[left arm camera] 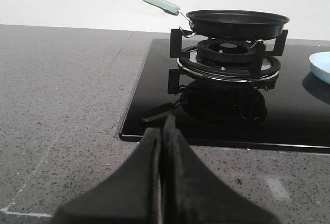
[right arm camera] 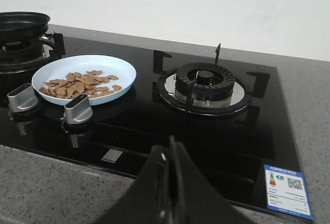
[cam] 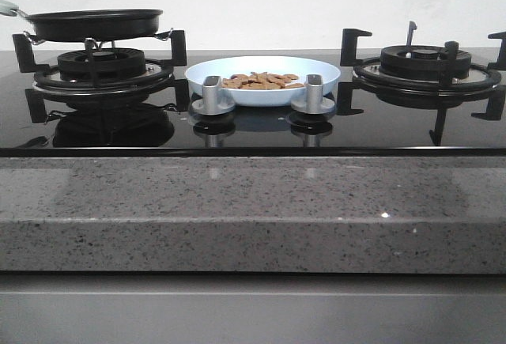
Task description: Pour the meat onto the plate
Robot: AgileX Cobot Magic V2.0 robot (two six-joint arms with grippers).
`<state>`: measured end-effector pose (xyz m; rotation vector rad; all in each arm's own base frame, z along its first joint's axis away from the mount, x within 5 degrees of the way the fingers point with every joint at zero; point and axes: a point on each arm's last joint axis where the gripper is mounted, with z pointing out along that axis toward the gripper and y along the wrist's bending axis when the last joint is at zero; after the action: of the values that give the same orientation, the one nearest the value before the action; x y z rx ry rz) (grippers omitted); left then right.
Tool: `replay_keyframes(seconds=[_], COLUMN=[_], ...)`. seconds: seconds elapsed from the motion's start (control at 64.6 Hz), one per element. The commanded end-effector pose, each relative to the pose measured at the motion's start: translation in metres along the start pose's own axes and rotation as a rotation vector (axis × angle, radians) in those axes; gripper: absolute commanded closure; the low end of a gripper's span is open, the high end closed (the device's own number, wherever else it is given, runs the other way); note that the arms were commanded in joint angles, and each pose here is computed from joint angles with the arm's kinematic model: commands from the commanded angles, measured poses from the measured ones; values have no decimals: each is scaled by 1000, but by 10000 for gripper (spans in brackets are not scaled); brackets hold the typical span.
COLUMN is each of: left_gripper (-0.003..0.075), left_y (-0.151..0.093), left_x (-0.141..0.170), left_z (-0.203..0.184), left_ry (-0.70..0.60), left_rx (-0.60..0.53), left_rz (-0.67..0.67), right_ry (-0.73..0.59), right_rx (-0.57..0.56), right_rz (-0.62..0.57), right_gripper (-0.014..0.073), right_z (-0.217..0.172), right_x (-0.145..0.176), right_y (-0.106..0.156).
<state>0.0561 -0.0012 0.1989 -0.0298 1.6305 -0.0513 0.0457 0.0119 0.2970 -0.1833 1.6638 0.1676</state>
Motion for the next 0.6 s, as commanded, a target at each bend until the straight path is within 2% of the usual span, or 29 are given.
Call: replay_keyframes(seconds=[0.0,0.387,0.48,0.588], left_gripper=[741,741,741,741], left_y=[0,0,0,0], left_x=[-7,-7,-7,-7], left_z=[-1,-1,-1,-1], left_ry=[-99,-99,-99,-99], left_rx=[-1,-1,-1,-1], left_rz=[-17,-17,-17,-17], right_ry=[-96,-93,-103,-134], right_rx=[7,8,24,94], right_rz=[-2,-2,0,3], right_gripper=[655,655,655,655], right_z=[-2,-1,3,7], right_x=[-15,-13,1,27], right_y=[-1,-1,-2,-6])
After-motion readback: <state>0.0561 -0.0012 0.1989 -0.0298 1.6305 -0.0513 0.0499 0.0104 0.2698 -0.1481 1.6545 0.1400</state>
